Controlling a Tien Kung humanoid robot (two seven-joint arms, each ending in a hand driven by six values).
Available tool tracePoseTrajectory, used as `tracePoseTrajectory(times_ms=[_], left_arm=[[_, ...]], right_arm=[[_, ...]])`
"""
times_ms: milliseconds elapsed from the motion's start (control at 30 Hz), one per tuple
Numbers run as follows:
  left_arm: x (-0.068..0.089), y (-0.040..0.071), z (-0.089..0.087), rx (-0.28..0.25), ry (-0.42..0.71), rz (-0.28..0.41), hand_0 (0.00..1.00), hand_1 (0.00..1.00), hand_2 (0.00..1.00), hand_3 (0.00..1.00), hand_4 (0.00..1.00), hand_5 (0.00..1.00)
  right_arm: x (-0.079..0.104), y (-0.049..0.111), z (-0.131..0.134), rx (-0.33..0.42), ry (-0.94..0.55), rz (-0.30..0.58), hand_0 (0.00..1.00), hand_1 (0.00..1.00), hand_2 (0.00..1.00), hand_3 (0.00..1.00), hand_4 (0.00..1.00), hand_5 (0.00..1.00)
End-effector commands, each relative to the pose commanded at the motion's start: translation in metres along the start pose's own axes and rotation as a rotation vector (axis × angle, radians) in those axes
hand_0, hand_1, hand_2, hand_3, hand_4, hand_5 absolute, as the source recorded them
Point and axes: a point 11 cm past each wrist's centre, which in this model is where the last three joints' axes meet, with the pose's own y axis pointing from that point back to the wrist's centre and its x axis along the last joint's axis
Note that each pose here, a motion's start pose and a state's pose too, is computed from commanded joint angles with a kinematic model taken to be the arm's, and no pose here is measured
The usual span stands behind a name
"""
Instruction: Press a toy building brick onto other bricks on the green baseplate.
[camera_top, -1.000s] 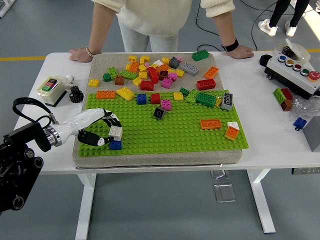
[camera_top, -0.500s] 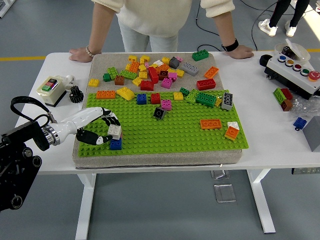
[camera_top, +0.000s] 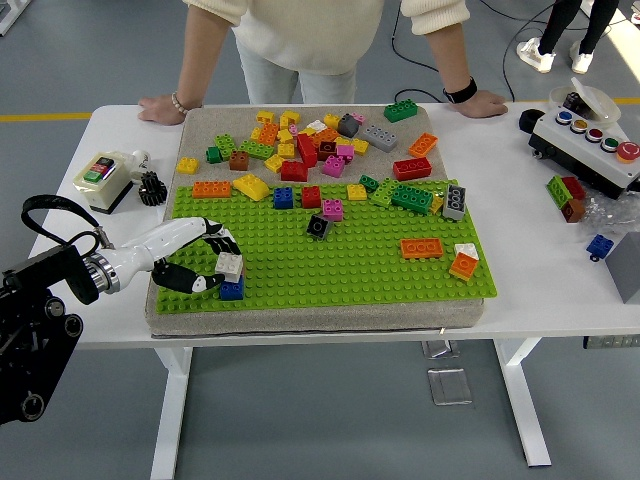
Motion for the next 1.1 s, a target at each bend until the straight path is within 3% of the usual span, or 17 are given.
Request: tracePoseTrajectory(times_ms=[1100], left_arm=[[-0.0009,-0.0019,-0.0009,0.005,0.010,-0.002,0.722,0.642,0.605,0.584,0.761,0.012]], right_arm=[[-0.0003,0.0000,0.0004,0.001,0.002,-0.001,0.732,0.655,0.707,0.592,0.916,0.498]])
